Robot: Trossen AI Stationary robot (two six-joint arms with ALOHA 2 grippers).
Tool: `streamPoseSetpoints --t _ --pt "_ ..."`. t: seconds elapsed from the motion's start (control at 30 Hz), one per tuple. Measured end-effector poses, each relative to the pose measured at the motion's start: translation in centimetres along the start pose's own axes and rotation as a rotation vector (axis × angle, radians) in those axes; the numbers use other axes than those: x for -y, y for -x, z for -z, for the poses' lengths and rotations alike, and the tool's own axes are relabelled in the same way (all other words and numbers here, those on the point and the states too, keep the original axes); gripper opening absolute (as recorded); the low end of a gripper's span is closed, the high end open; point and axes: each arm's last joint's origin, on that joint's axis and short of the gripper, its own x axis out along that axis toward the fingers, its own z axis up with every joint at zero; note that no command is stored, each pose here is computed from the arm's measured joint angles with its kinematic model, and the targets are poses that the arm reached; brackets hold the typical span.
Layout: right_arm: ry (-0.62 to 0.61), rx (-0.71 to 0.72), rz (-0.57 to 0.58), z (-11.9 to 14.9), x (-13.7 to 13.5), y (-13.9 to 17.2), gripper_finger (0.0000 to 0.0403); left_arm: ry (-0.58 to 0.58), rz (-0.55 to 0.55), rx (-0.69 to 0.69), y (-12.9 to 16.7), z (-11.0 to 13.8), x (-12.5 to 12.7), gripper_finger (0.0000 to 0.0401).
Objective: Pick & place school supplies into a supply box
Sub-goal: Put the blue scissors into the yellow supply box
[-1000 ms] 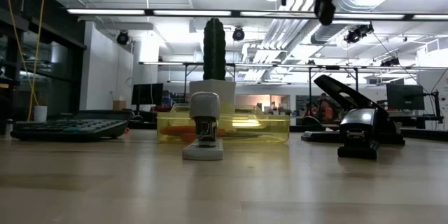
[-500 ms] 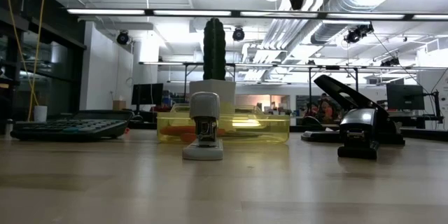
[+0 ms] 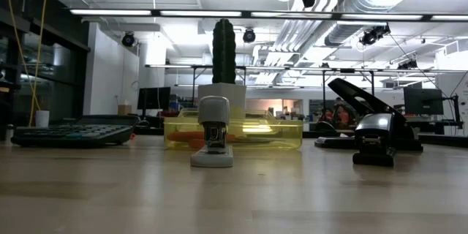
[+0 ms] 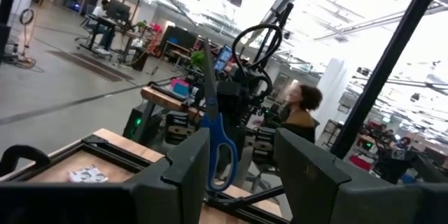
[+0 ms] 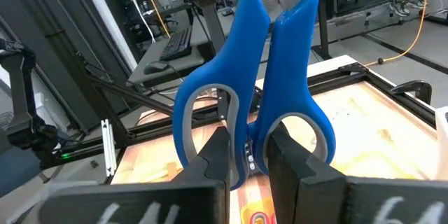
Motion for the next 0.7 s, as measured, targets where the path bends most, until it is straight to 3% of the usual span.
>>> streamPoseSetpoints --t 0.5,0.7 --pt "-0.001 -0.022 0.016 0.3 0.1 -0.2 0.0031 0.0 0.002 -0.001 0.0 0.0 0.0 0.015" --pt "0.047 -0.159 0.079 0.0 0.5 -2.8 0.0031 0.001 0.011 0.019 0.0 -0.2 0.1 0.015"
